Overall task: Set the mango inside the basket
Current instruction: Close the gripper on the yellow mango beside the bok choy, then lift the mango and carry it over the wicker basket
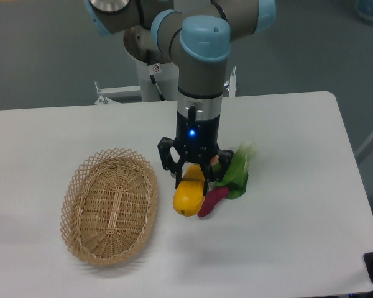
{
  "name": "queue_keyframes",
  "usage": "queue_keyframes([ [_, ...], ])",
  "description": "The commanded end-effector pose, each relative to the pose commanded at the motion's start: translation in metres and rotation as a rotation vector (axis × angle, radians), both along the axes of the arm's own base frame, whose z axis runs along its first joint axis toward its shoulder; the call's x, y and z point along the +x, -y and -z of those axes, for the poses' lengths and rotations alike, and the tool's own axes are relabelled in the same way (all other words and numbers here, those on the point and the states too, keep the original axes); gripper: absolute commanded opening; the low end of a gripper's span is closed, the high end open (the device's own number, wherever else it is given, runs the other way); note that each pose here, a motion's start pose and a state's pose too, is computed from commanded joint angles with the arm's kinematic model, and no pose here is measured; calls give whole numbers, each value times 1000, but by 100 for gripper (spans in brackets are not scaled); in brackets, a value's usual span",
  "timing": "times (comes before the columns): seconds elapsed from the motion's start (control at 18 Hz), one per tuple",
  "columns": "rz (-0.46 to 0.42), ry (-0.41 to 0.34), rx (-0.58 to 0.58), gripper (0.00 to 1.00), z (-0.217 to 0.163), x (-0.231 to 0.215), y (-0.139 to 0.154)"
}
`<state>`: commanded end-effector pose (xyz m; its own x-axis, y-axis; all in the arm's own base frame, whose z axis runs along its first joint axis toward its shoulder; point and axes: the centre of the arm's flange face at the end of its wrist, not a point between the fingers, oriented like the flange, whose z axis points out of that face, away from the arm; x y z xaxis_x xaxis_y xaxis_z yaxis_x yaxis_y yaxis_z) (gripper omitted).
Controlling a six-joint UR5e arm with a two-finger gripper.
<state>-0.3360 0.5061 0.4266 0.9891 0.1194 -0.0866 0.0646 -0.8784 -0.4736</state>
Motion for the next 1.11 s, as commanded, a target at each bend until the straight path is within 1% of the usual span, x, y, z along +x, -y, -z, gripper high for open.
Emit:
queue_keyframes([
  [0.22, -1, 0, 1, 45, 1, 0, 0],
  [0.44, -10, 15, -12, 45, 8, 7, -2],
  [0.61, -25, 8, -42, 45, 10, 36, -22],
  [0.72, -32, 3, -63, 45, 14, 51, -29],
  [0.89, -8, 9, -95, 45, 25, 82, -37],
  [1.06, -54, 27, -105, 45, 33, 107, -49],
  [1.11, -54, 28, -116, 45, 39, 116, -53],
])
